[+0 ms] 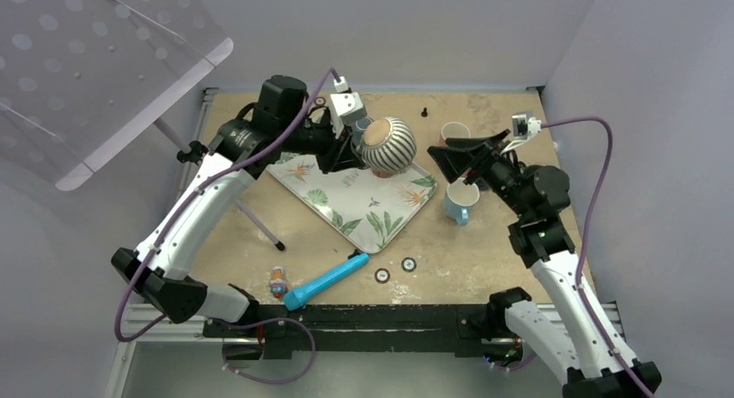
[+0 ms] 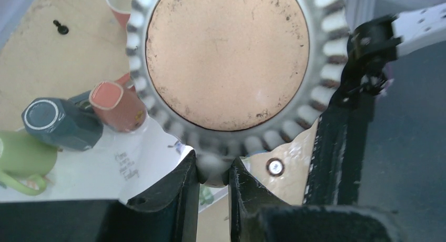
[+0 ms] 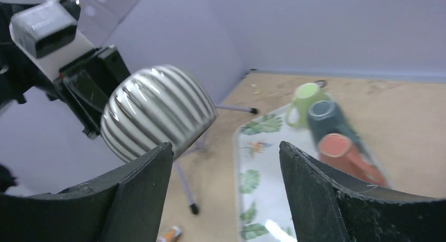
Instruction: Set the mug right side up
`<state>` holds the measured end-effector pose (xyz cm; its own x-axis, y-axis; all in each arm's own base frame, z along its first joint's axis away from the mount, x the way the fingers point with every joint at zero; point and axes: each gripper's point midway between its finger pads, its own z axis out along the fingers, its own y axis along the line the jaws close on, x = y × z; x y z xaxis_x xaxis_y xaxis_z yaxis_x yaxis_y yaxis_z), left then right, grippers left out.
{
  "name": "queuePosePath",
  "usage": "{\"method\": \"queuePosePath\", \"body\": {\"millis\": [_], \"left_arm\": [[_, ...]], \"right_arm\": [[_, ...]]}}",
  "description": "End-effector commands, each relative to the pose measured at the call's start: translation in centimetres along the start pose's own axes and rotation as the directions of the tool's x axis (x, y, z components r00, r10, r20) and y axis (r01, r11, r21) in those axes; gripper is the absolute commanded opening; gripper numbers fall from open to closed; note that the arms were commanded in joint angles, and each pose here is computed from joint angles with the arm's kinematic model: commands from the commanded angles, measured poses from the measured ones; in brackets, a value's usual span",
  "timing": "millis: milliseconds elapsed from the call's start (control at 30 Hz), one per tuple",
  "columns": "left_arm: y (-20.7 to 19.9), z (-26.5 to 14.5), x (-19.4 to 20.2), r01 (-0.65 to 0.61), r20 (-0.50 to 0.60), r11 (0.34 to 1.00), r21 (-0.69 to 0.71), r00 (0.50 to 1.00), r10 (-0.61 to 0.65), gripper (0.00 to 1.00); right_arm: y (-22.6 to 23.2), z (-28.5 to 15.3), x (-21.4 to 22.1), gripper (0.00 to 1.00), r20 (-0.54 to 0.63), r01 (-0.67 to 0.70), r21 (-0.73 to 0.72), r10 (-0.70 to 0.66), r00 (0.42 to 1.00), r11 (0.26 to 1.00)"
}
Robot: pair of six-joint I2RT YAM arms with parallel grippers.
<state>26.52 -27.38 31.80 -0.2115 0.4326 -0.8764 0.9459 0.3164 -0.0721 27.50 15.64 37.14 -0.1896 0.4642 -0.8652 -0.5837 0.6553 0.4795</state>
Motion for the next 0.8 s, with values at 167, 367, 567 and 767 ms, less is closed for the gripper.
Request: {"method": "queuePosePath", "body": {"millis": [167, 367, 567, 767], "left_arm": [[-5.3, -4.1, -8.3, 0.141, 0.205, 0.973, 0.182, 0.963, -0.177, 0.00], [-5.5, -4.5, -8.8, 0.131, 0.217, 0.974, 0.183, 0.961, -0.170, 0.00], [-5.7, -5.4, -9.6, 0.104, 0.243, 0.979, 0.174, 0.959, -0.145, 0.00], [-6.1, -6.5, -10.3, 0.076, 0.262, 0.985, 0.152, 0.958, -0.114, 0.00]], "right_arm": [[12.3, -1.3, -1.0, 0.79, 0.042, -0.190, -0.552, 0.254, 0.966, 0.812], [15.2, -2.4, -1.1, 0.75, 0.018, -0.199, -0.660, 0.280, 0.960, 0.724], [12.9, -1.1, -0.1, 0.76, 0.020, -0.179, -0.511, 0.219, 0.975, 0.841], [10.3, -1.0, 2.7, 0.76, -0.044, -0.069, -0.383, 0.057, 0.997, 0.921]]}}
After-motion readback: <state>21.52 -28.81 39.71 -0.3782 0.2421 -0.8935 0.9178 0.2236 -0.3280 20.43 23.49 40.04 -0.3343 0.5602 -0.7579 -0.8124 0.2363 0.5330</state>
